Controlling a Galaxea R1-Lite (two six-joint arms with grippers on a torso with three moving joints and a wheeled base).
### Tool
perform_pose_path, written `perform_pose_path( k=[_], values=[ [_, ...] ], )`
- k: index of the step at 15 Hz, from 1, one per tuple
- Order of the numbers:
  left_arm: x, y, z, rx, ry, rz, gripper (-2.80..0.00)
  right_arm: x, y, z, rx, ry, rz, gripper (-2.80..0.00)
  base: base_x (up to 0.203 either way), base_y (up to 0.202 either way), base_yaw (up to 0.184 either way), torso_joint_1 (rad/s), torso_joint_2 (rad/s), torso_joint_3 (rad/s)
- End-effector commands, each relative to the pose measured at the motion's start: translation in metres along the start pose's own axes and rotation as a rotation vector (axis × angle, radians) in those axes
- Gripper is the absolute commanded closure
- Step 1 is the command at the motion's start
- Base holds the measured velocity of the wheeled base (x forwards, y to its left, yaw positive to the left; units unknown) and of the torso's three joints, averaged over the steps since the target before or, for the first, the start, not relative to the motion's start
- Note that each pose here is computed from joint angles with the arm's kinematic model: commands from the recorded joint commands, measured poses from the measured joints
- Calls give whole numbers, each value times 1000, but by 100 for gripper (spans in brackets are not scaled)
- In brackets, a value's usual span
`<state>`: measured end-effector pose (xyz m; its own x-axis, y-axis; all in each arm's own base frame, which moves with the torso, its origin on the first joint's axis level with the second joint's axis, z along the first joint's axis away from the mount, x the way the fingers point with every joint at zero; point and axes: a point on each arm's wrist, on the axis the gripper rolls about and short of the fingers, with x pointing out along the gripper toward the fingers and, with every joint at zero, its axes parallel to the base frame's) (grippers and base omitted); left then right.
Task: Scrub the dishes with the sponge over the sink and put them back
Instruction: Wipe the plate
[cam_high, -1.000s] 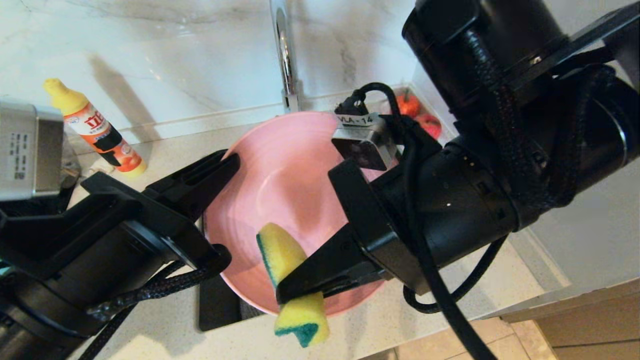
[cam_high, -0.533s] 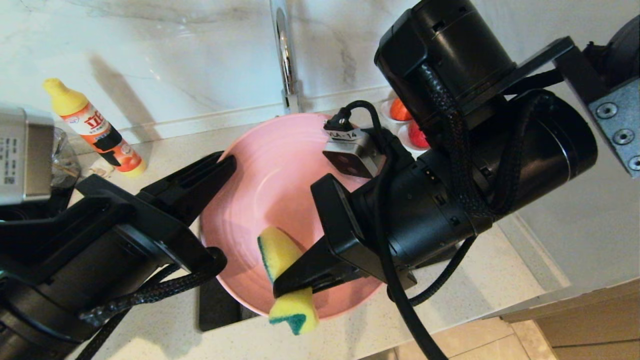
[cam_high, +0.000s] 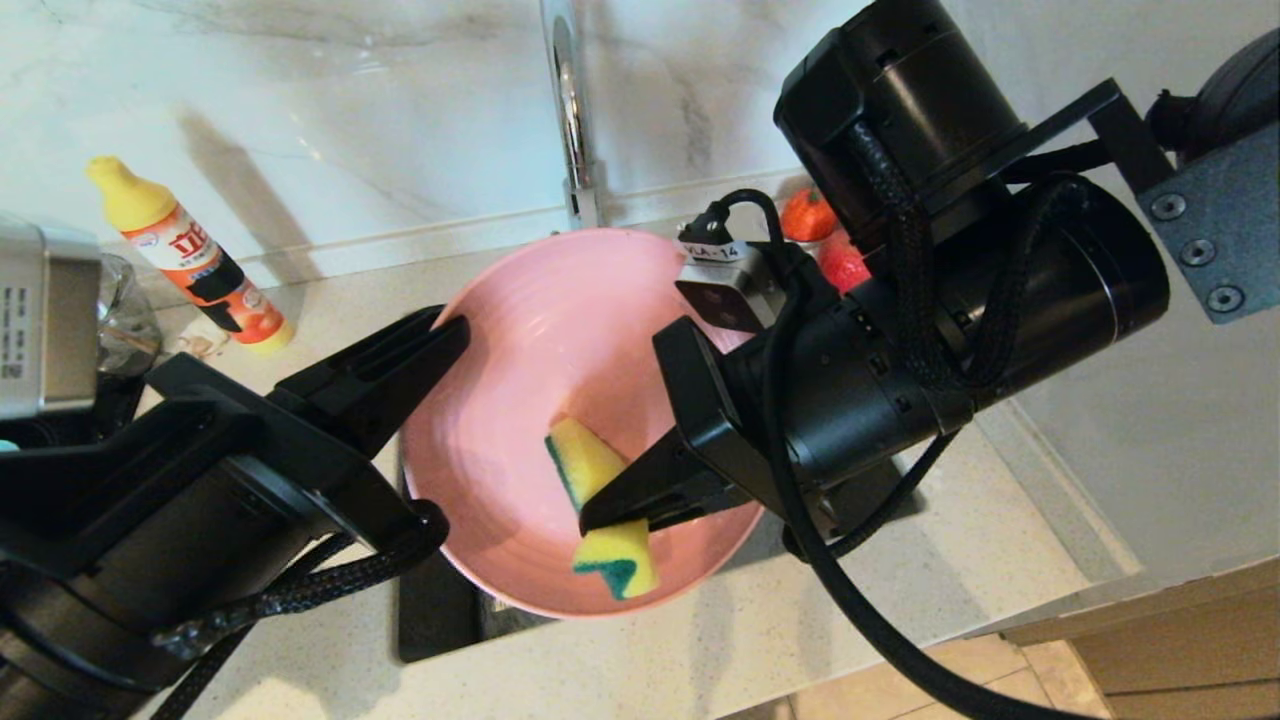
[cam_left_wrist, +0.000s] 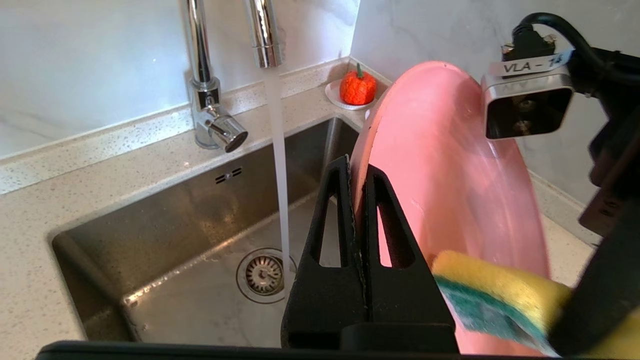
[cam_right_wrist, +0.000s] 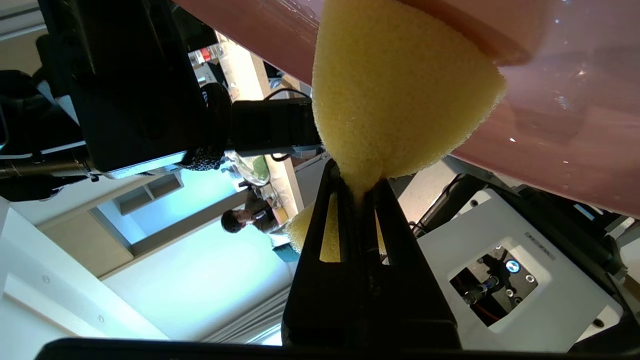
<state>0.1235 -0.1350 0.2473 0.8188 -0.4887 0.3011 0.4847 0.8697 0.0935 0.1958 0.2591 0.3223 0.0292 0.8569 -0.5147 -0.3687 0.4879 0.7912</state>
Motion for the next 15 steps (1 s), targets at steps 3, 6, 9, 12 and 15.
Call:
perform_pose_path(
  k=[3, 6, 9, 12, 15],
  values=[
    [1, 0, 0, 2, -2, 2, 0, -9, -2, 4, -3, -74, -46, 0, 0, 0, 0, 0, 0, 0],
    [0, 0, 1, -1, -7, 2, 0, -6, -5, 6, -9, -98, -75, 0, 0, 0, 0, 0, 0, 0],
    [0, 0, 1, -1, -5, 1, 0, -5, -4, 8, -17, -106, -69, 0, 0, 0, 0, 0, 0, 0],
    [-2, 0, -3, 7, 7, -4, 0, -8, -2, 8, -26, -121, -56, 0, 0, 0, 0, 0, 0, 0],
    [-5, -1, -9, 16, 23, -25, 0, -16, -7, 14, -13, -150, -65, 0, 0, 0, 0, 0, 0, 0]
  ],
)
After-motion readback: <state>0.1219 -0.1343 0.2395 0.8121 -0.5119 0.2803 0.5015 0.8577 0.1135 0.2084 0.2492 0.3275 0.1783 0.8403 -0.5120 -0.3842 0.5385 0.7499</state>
